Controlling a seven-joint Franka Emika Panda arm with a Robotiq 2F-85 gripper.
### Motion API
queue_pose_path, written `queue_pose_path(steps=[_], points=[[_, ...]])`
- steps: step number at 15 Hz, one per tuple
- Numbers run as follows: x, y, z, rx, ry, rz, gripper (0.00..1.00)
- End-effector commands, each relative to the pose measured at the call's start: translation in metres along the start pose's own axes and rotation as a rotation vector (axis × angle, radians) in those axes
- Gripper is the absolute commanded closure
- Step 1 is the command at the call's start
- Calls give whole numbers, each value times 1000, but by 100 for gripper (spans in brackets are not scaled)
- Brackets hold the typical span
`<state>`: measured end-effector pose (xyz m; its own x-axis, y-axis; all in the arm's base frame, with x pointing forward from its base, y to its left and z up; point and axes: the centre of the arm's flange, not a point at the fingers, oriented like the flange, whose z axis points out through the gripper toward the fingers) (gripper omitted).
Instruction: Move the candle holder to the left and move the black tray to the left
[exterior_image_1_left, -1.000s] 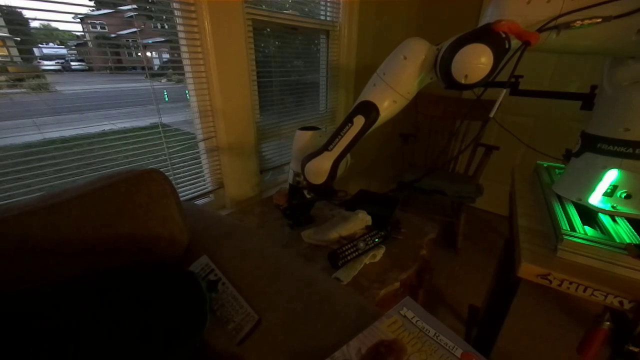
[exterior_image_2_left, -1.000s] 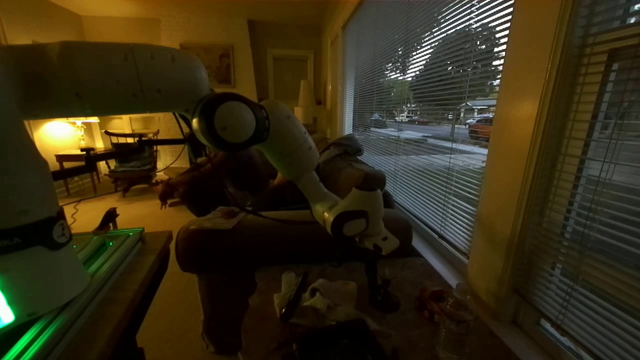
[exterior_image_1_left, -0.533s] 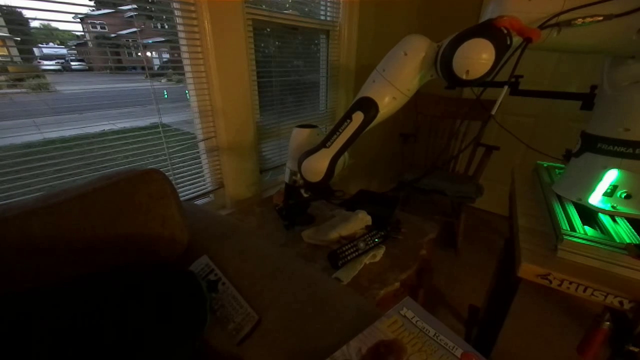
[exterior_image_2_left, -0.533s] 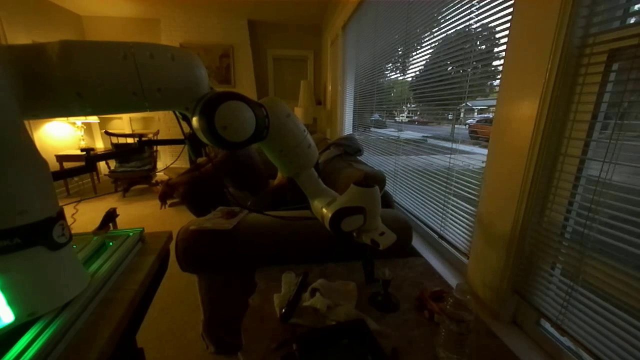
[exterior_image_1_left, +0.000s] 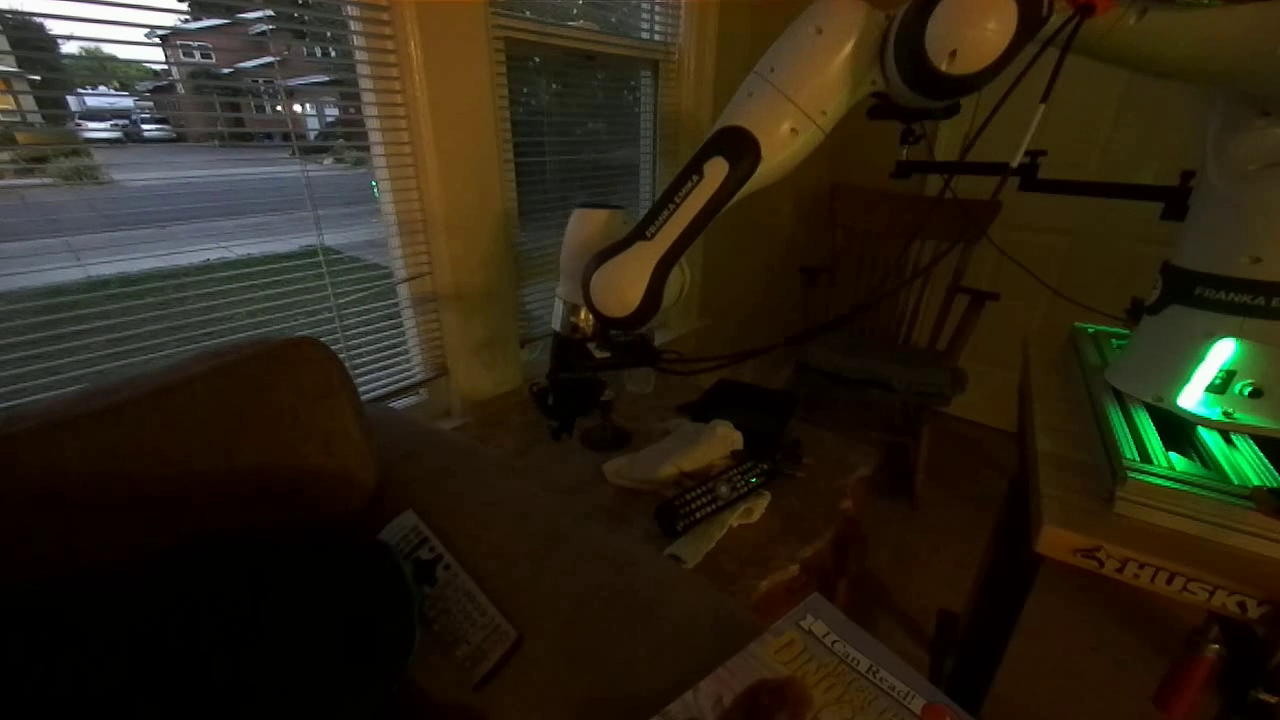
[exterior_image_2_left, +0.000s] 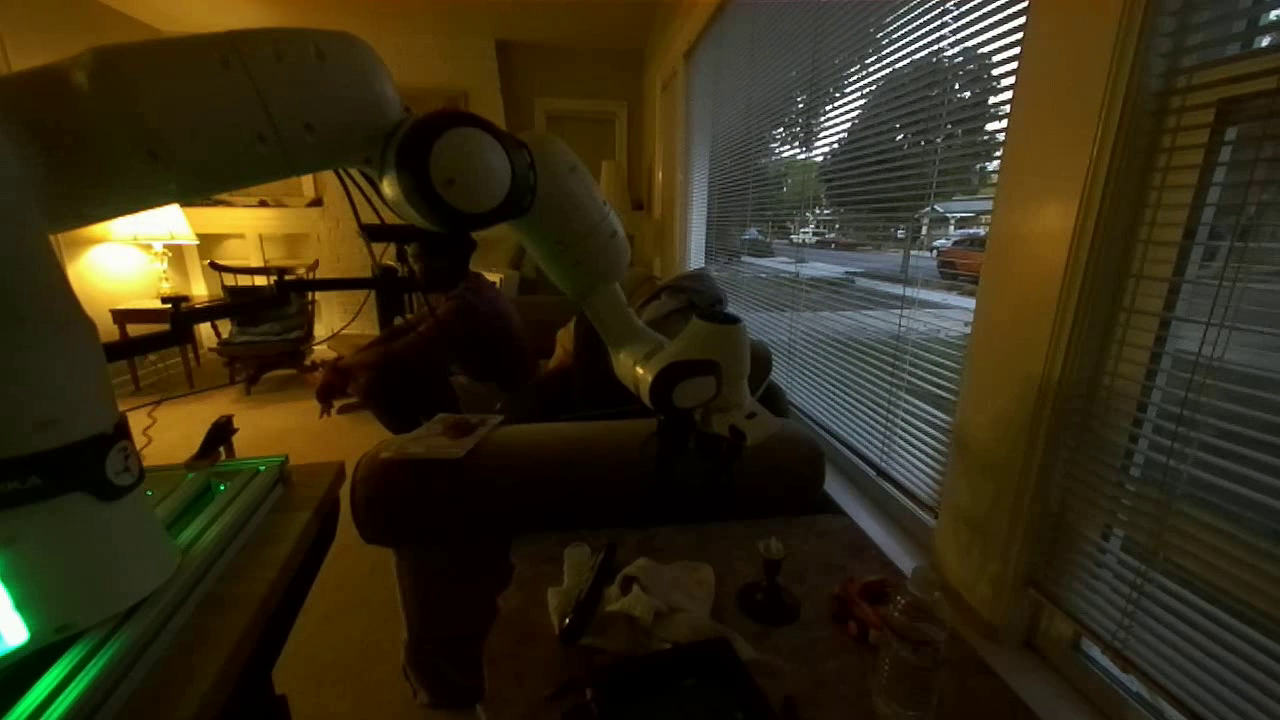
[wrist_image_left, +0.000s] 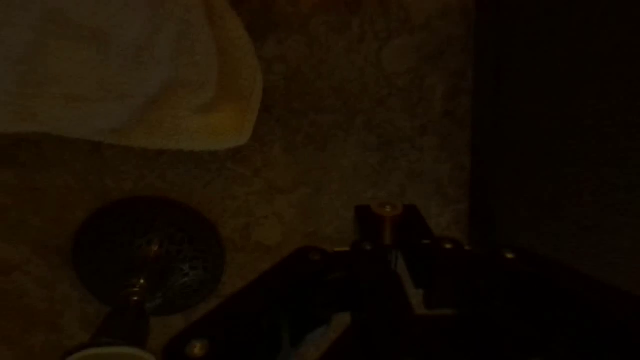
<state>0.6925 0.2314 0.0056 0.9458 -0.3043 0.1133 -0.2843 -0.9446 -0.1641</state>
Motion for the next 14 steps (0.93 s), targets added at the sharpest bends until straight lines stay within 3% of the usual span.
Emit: queue_pose_path(steps=[1, 7, 14], points=[[-40, 12, -66, 2, -114, -36, 96], [-60, 29, -123, 7, -262, -48, 96], [-69, 102, -138, -129, -319, 62, 96]])
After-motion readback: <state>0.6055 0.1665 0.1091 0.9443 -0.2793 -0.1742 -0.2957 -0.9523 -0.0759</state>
